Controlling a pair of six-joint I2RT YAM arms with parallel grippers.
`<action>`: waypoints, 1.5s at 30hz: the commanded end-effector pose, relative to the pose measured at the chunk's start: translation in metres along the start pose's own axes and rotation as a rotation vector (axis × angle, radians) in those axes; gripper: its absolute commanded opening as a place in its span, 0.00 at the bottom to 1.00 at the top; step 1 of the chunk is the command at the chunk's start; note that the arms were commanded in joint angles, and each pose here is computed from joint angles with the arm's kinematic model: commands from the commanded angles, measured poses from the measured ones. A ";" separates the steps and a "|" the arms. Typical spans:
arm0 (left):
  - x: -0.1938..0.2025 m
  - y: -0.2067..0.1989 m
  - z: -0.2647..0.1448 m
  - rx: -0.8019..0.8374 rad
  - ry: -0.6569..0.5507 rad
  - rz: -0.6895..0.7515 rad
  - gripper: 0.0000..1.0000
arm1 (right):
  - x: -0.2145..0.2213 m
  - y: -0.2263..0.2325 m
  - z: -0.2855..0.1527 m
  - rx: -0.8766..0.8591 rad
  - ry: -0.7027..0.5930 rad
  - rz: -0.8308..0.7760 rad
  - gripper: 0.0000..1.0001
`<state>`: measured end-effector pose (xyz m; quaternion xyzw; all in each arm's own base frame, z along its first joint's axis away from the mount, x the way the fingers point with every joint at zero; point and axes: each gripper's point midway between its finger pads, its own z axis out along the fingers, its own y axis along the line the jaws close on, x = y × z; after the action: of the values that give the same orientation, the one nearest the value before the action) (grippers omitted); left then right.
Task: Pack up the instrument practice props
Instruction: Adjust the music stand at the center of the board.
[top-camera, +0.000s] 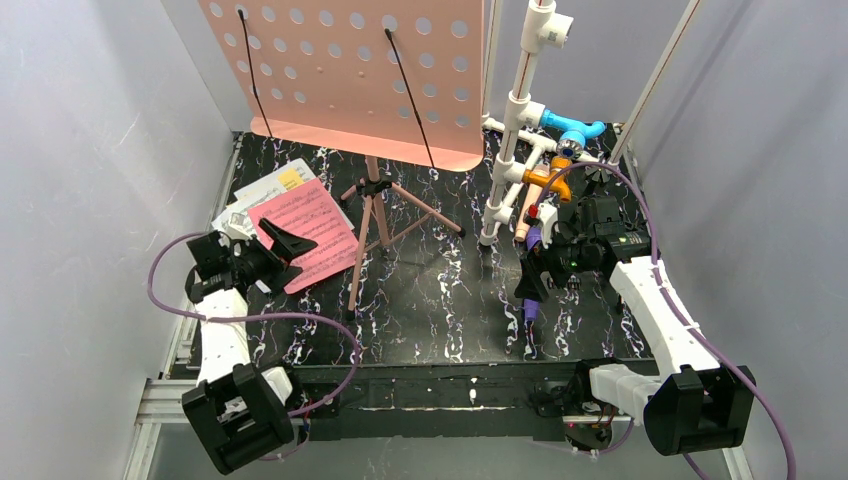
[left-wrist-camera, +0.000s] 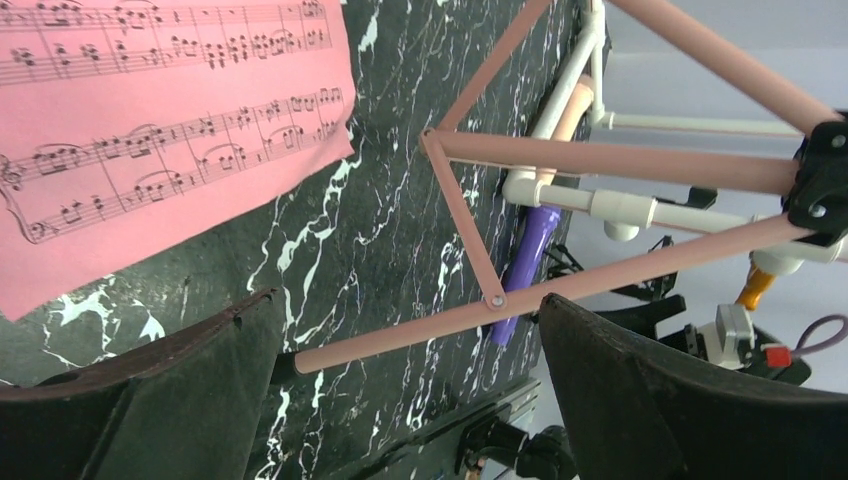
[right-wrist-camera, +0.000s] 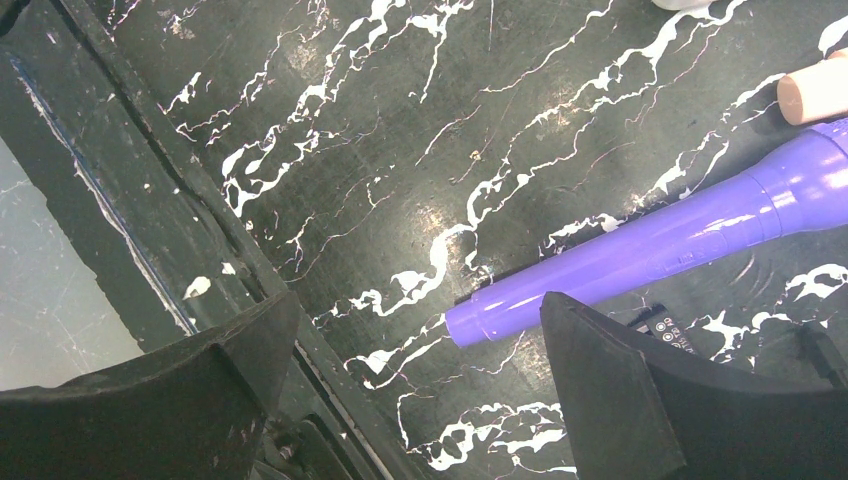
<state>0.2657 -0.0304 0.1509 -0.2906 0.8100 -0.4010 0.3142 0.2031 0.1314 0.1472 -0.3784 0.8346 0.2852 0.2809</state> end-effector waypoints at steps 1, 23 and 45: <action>0.011 -0.021 -0.008 0.041 0.033 0.082 0.98 | -0.005 -0.002 0.001 0.000 -0.012 -0.013 1.00; 0.049 -0.078 -0.025 0.144 0.116 0.365 0.98 | -0.004 -0.001 0.000 -0.003 -0.006 -0.032 1.00; 0.066 -0.090 -0.034 0.183 0.110 0.511 0.98 | -0.004 -0.002 0.000 -0.010 0.004 -0.052 1.00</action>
<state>0.2219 -0.1038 0.2094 -0.0620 0.8377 -0.4043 0.3619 0.2039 0.1307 0.1440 -0.3882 0.8318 0.2830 0.2779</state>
